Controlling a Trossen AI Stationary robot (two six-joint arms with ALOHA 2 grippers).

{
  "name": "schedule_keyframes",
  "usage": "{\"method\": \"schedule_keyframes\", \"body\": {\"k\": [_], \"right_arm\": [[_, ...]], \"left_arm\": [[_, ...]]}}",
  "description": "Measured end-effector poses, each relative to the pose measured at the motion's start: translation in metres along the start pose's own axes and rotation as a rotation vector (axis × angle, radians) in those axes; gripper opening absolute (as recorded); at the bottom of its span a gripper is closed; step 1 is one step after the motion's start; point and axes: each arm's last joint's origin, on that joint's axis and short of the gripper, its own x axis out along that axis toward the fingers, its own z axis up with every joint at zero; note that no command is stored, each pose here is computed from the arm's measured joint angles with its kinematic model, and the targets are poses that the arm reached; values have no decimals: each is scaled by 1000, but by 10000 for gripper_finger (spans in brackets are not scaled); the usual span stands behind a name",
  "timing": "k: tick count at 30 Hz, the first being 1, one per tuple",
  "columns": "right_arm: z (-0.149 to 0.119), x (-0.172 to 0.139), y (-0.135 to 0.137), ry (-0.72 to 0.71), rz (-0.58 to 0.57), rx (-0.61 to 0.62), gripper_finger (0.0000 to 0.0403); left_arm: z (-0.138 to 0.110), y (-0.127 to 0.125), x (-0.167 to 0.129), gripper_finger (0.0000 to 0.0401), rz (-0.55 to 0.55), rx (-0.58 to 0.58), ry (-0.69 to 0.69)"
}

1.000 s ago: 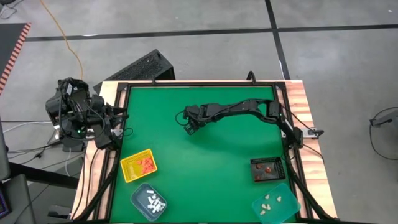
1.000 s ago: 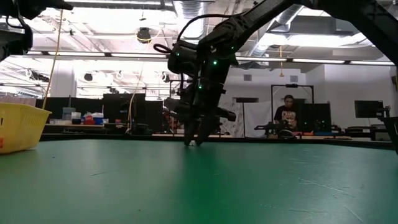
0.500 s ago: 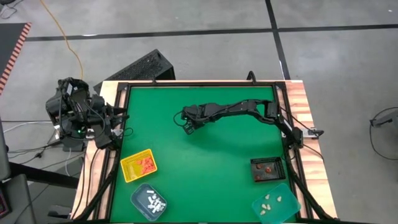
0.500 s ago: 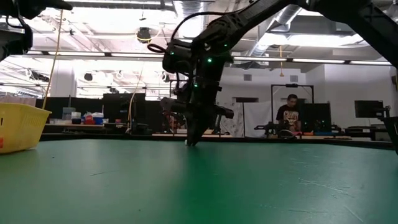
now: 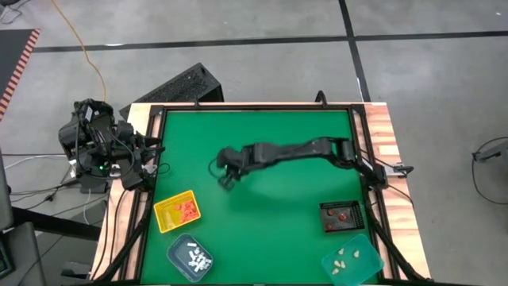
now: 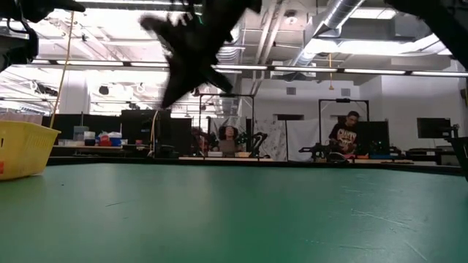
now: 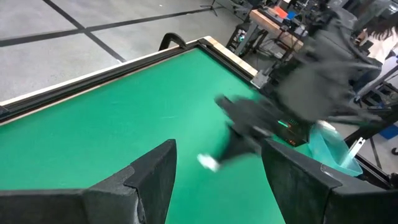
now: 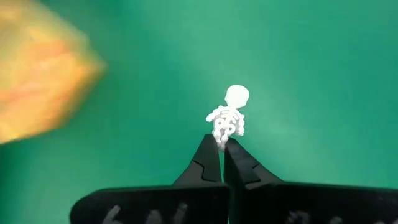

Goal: Sort Halloween decoration
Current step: Put the white skeleton model into the blue bin

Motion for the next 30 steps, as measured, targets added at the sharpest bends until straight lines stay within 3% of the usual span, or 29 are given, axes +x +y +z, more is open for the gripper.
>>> {"method": "schedule_keyframes", "body": {"k": [6,13,21,30], "right_arm": [[-25,-19,74,-136,254,-162,0],[-61,-32,143,-339,482,-459,0],[-85,-11,171,-411,608,-524,0],[-90,10,198,-419,692,-538,0]], "left_arm": [[0,0,0,226,0,0,0],[0,0,0,226,1,1,0],[0,0,0,226,0,1,0],[-1,0,0,226,1,-7,35]]}}
